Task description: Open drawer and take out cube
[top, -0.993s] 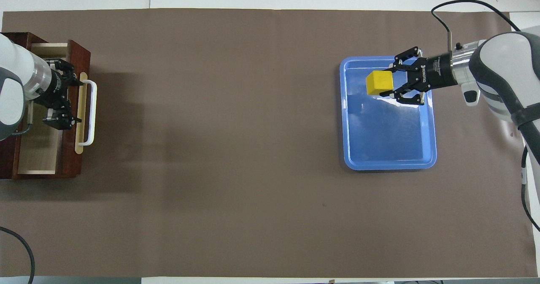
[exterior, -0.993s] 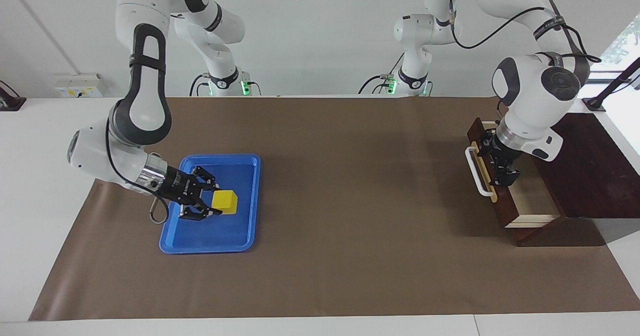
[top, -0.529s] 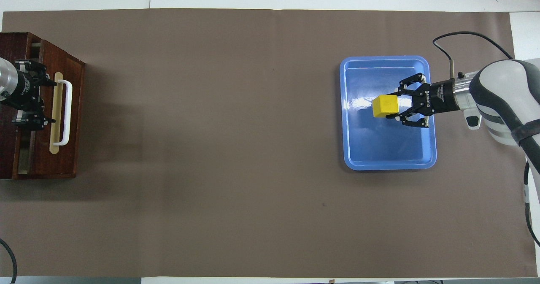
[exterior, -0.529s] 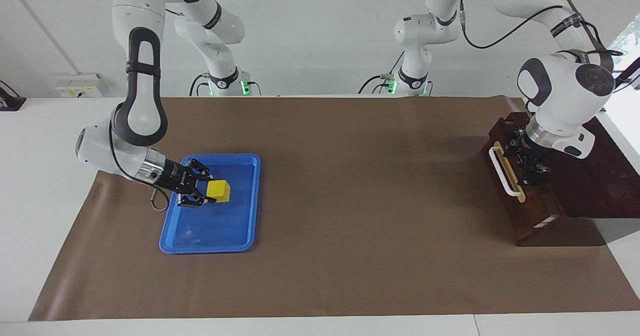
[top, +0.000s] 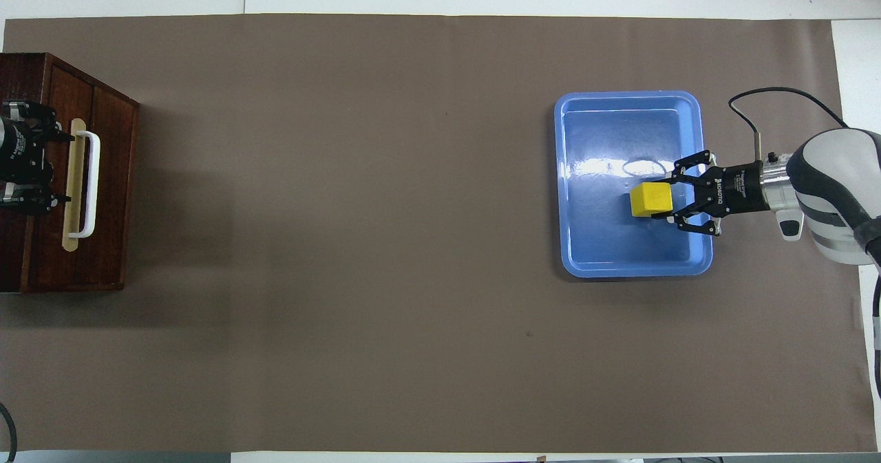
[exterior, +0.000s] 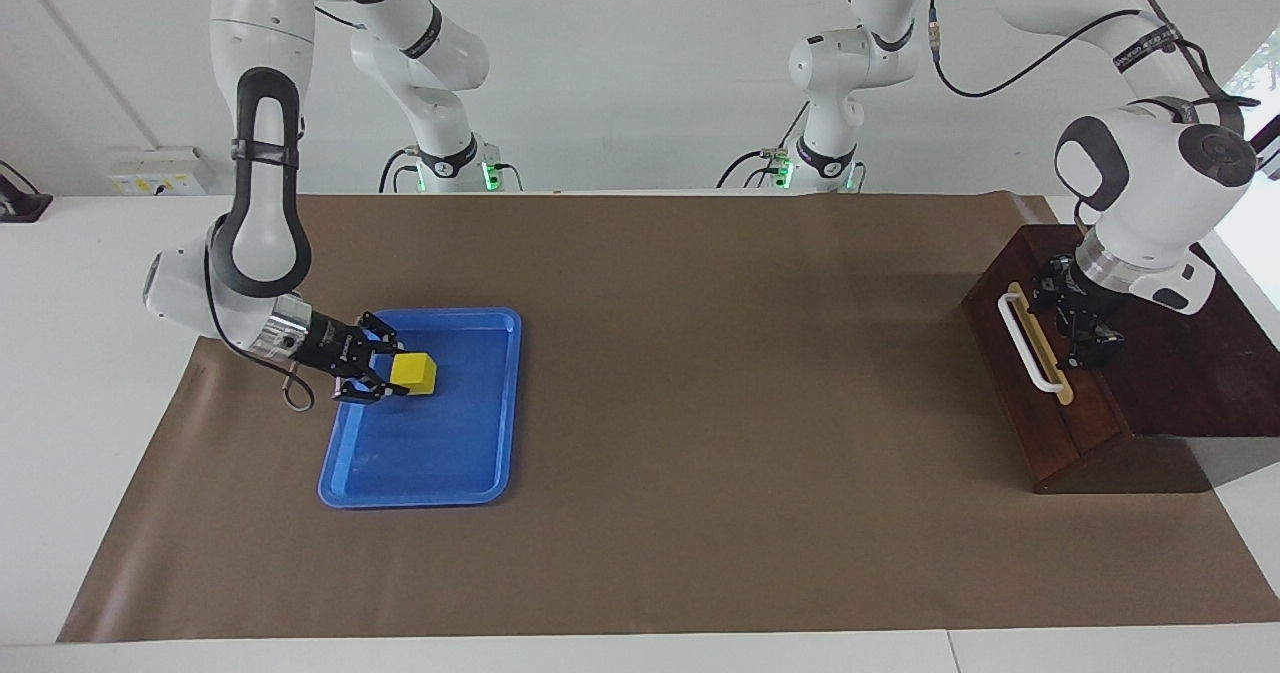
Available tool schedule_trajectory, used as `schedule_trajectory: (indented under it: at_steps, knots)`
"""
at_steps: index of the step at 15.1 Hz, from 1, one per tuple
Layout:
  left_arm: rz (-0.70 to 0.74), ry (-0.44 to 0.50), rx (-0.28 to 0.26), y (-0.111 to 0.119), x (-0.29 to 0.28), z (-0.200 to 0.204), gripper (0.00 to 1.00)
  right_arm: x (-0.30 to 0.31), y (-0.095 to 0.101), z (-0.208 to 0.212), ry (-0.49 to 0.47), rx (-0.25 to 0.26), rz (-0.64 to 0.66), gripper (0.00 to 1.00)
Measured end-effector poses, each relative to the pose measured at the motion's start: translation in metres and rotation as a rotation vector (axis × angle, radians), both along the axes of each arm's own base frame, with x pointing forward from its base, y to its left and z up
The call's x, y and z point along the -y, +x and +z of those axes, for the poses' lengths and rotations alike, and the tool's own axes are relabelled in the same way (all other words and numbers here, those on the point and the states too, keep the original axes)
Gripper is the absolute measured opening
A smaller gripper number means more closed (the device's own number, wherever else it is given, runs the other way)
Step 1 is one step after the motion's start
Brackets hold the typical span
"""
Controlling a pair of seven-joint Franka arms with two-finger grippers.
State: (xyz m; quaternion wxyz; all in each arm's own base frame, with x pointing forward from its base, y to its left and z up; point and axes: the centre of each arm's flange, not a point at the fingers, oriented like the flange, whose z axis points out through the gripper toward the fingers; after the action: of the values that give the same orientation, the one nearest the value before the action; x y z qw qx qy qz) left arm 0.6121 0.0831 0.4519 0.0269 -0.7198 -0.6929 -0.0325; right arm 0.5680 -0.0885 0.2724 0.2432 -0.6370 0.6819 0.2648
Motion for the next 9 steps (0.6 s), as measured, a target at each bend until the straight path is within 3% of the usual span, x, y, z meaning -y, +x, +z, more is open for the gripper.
schedule_trajectory:
  at_steps: [6,9]
  knots:
    - [-0.016,0.003,-0.002,0.000,0.002,0.000,1.00,0.003,-0.005,-0.004,-0.030,0.036,0.023,0.56]
    - [-0.115,0.003,-0.018,0.001,0.015,0.005,1.00,0.004,-0.007,-0.007,-0.055,0.059,0.055,0.56]
